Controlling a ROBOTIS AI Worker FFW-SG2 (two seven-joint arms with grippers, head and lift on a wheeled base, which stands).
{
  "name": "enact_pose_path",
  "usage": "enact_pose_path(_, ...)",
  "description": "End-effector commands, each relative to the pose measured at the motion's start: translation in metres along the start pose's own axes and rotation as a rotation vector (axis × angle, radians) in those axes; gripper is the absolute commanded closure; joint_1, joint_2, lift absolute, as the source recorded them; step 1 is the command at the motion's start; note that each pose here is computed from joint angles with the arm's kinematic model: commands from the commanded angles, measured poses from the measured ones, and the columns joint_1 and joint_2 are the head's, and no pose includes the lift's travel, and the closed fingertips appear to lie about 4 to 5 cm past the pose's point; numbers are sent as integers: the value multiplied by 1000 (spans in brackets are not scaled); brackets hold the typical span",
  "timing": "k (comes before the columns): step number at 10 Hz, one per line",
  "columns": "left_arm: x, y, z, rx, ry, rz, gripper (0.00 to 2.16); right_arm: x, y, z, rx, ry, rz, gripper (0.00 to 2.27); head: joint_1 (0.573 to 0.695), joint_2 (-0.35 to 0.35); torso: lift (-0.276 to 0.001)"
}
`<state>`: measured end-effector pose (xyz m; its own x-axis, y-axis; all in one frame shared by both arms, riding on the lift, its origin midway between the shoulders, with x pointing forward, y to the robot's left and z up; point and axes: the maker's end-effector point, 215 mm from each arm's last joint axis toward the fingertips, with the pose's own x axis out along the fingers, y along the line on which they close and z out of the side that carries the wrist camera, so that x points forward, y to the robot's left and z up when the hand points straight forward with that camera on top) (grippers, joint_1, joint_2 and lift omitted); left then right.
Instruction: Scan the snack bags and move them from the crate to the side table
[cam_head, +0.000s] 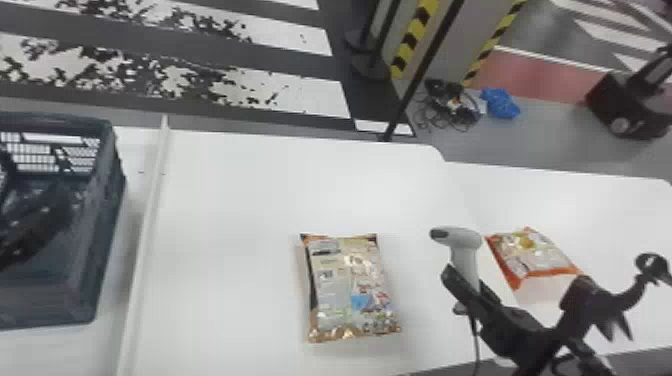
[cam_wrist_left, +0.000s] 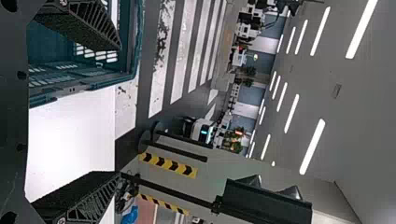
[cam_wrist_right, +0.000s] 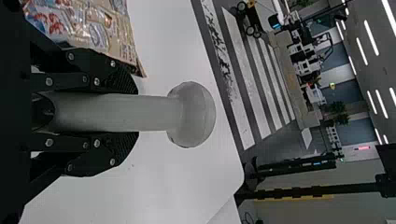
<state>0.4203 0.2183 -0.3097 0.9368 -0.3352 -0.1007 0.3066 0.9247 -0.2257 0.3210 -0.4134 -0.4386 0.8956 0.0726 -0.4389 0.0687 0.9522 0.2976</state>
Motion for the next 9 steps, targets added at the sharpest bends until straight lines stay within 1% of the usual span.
enact_pose_path(1, 2, -3, 3, 2, -5, -3, 39, -2, 55, -3, 20, 28, 85, 2236, 695, -299, -87)
enact_pose_path(2, 2, -4, 6, 4, -11, 4, 39, -1, 93, -9, 18, 53, 142, 2236, 695, -248, -87)
enact_pose_path(3, 2, -3, 6, 3, -10, 13, 39, 2, 124, -22, 9, 88, 186, 2236, 695, -222, -87)
enact_pose_path(4, 2, -4, 6, 3, -5, 14, 39, 3, 147, -37, -7, 118, 215, 2236, 695, -160, -87)
enact_pose_path(5, 1, -2, 8, 5, -5, 32, 39, 3, 168, -52, -23, 145, 235, 2236, 695, -108, -87)
enact_pose_path(7, 0, 3, 10, 16, -5, 60, 39, -2, 193, -74, -53, 182, 255, 2236, 695, -21, -87)
enact_pose_path(8, -1, 2, 10, 19, -2, 63, 39, -1, 199, -82, -86, 197, 257, 2236, 695, -2, -87)
enact_pose_path(9, -1, -1, 11, 41, 3, 72, 39, 0, 194, -87, -111, 196, 239, 2236, 695, 22, -87)
